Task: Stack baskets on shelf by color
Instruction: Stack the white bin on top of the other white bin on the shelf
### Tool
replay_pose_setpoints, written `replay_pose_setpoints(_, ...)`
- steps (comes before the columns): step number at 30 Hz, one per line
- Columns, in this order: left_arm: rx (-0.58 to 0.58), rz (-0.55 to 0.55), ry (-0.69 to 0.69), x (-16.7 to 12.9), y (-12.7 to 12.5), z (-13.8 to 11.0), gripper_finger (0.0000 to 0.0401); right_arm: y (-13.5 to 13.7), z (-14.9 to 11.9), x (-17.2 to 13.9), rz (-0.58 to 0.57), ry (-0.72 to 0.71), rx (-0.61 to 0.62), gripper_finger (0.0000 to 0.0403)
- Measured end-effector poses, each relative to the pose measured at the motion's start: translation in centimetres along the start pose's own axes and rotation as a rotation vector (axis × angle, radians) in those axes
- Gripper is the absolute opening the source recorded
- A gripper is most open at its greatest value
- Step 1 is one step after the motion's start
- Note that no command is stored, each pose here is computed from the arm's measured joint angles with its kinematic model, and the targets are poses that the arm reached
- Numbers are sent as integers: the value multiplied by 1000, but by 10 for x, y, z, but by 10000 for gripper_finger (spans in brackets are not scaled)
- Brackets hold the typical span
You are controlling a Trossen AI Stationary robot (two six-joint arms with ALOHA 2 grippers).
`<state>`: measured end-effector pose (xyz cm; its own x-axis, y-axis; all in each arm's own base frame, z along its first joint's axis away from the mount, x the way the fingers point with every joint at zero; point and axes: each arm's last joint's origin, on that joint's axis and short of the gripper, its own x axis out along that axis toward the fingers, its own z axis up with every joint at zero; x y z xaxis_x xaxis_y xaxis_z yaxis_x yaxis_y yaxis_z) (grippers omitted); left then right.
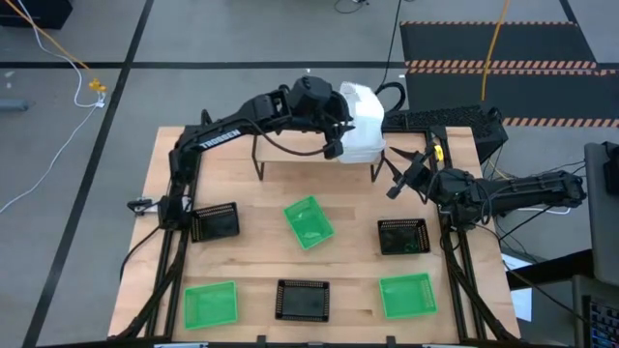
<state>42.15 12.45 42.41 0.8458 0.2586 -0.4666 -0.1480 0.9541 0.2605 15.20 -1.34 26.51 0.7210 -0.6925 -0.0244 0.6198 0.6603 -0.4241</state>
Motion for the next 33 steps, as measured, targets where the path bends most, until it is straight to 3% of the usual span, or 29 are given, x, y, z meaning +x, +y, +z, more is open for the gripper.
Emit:
replay_pose_setpoints(5, 28, 27, -5, -7, 0, 3, 132, 0, 0, 0, 0, 1, -2, 141)
replay_pose_setpoints(12, 78, 129, 26, -43, -1, 11, 159, 0, -1, 0, 3, 5, -64, 141)
replay_pose_setpoints(18, 2, 119, 48, -73, 0, 13, 172, -8, 16, -2, -13, -35, -83, 141)
replay_pose_setpoints(21, -20, 85, 92, -64, -3, 3, 172, -16, 33, -2, -19, -47, -91, 141)
replay_pose_setpoints(27, 35, 18, 174, -15, -19, -33, 173, -38, 76, -5, -21, -48, -121, 141)
replay_pose_setpoints(33, -38, 56, 36, 14, -24, -43, 173, -47, 91, -7, 10, 10, -74, 141)
